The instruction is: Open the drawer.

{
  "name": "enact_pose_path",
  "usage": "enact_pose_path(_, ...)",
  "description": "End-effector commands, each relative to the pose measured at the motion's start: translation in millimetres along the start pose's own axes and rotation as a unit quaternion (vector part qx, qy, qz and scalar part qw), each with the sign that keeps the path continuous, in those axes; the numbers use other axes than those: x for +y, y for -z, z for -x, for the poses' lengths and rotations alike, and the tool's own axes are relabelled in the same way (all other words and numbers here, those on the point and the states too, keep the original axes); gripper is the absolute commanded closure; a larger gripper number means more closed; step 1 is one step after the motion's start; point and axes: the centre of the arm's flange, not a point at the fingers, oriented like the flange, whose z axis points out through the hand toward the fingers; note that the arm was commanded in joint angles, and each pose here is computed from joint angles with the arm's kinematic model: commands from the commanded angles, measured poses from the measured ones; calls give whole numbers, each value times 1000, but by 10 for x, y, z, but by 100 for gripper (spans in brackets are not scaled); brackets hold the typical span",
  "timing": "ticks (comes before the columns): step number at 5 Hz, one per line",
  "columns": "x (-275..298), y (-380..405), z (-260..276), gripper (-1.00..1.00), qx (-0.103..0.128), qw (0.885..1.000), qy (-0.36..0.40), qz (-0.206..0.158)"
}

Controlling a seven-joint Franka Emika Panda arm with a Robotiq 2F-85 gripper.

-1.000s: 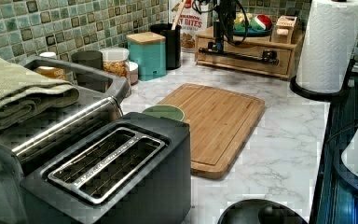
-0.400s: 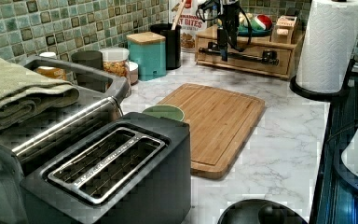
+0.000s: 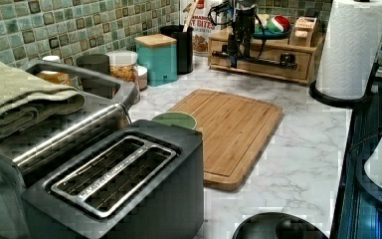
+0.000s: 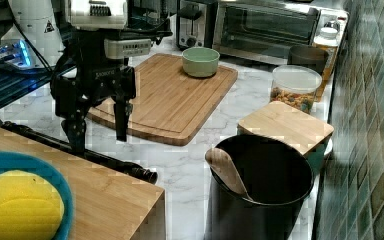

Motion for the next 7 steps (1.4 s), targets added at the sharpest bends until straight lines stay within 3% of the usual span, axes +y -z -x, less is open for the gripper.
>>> enact_pose_path(1,137,-371,83,-100,-14,999,25,-20)
enact_pose_path(2,77,-264,113,-100,-26,999,19,-20)
enact_pose_path(4,-466,-268,-26,-100,-56,994,71,-69)
enact_pose_path(5,-927,-353,-65,-100,-41,991,80,-102)
enact_pose_path(6,-1334,-351,40,-100,-18,993,57,-103)
enact_pose_path(7,-1809,-131,165,-100,-35,992,52,-110)
